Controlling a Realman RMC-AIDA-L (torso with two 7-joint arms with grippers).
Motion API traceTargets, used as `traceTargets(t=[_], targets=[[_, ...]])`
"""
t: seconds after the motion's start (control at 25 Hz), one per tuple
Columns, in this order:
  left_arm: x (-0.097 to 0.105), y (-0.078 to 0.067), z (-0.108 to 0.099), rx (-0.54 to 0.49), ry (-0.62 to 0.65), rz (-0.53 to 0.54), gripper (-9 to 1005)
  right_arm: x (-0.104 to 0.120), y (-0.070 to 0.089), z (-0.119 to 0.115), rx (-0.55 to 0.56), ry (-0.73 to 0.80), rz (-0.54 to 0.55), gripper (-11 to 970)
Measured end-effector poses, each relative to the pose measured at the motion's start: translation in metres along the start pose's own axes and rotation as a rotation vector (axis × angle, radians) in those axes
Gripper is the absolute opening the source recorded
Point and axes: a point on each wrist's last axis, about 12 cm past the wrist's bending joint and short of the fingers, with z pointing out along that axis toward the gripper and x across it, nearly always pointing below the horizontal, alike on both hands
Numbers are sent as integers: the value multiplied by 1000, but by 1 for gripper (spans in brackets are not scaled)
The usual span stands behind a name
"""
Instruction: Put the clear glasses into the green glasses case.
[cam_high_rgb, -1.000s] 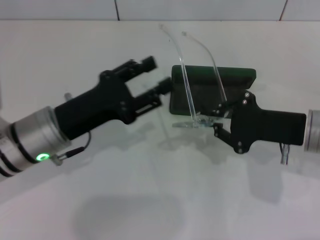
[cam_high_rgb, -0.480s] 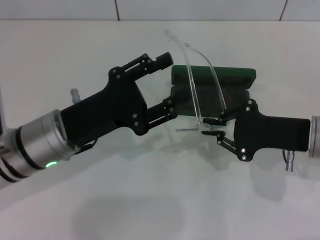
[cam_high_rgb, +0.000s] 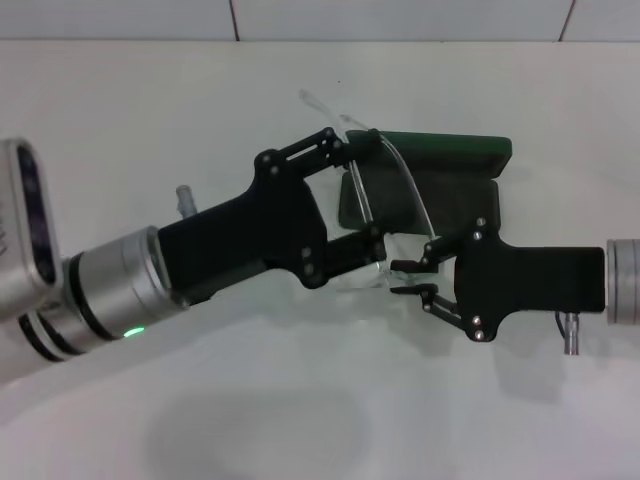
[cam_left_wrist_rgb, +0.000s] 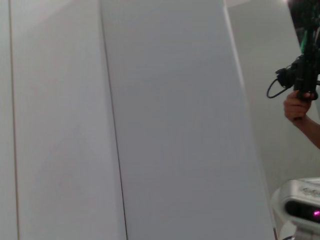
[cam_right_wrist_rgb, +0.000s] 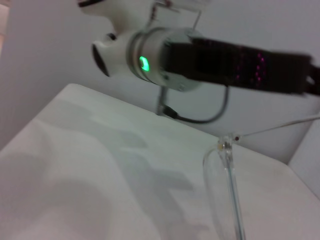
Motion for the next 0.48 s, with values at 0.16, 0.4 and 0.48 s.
traceTargets(t=[0.16,0.4,0.48], targets=[[2,7,2,-12,38,-76,682,0,3,-1,-5,-6,-32,147],[5,10,3,-8,74,-131,682,4,7,-4,13,-7,-94,151],[5,10,4,6,84,-146,682,4,8,-4,28,-16,-113,152]])
